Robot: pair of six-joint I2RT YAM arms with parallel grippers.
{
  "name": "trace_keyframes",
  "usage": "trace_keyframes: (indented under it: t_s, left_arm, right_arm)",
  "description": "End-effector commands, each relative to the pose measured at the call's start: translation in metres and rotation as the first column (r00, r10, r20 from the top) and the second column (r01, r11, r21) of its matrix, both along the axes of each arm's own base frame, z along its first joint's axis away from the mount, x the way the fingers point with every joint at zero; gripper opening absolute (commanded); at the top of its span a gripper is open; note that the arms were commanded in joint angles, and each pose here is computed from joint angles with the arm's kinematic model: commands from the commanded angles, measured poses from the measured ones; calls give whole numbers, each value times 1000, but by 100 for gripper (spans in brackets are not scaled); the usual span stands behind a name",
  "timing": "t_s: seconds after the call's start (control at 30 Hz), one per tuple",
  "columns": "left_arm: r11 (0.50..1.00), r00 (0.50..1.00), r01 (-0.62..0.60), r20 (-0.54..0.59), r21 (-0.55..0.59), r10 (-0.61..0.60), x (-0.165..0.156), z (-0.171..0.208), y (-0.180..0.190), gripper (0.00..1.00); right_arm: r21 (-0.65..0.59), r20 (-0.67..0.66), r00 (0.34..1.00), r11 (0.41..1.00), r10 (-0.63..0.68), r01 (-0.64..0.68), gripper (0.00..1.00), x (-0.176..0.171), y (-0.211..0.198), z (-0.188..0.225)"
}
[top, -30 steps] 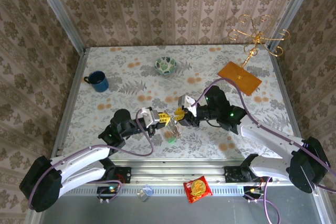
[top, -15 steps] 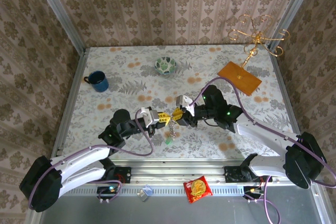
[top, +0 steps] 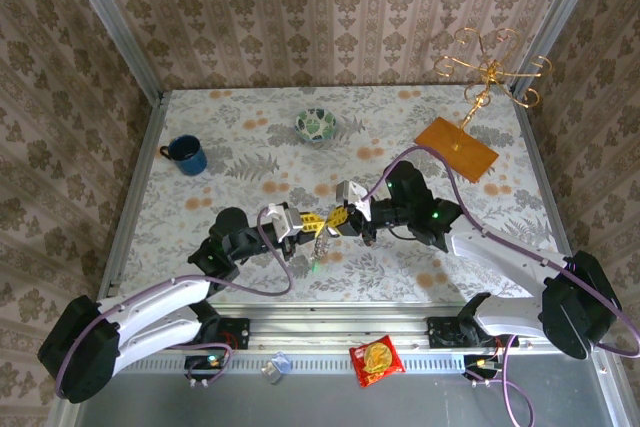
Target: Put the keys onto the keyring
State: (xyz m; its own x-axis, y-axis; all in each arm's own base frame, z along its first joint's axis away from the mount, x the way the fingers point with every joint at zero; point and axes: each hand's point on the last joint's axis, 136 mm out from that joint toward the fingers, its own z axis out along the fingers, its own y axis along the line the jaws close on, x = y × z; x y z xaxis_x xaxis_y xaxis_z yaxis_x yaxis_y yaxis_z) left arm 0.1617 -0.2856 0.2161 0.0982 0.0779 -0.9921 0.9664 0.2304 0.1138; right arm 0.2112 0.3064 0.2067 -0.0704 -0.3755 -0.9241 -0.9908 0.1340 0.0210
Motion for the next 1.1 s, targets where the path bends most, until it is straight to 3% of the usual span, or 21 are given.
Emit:
trace_keyframes:
  t_s: [0.0,0.13,0.47,0.7,1.07]
  left_arm:
    - [999,999,-38,1,4,38,4,3,4,22]
    - [996,998,-60,14,72,60,7,-1,7,33]
    - [983,999,-3,37,184,-3,8,-1,-3,28]
    - [975,999,28,20,219,-33,9,-6,-8,11]
    - [976,999,52,4,210,-55,4,-8,-7,0]
  right_arm:
    - [-17,46,998,999,45,-44,0,-4,0,14]
    - [-119,63,997,992,49,-41,0,-3,-7,3]
    - [-355,129,984,932,122,-69,0,-5,-10,-9]
    - [-282,150,980,956,129,-83,0,-8,3,8]
    - [-266,132,989,963,72,-34,2,-2,3,4]
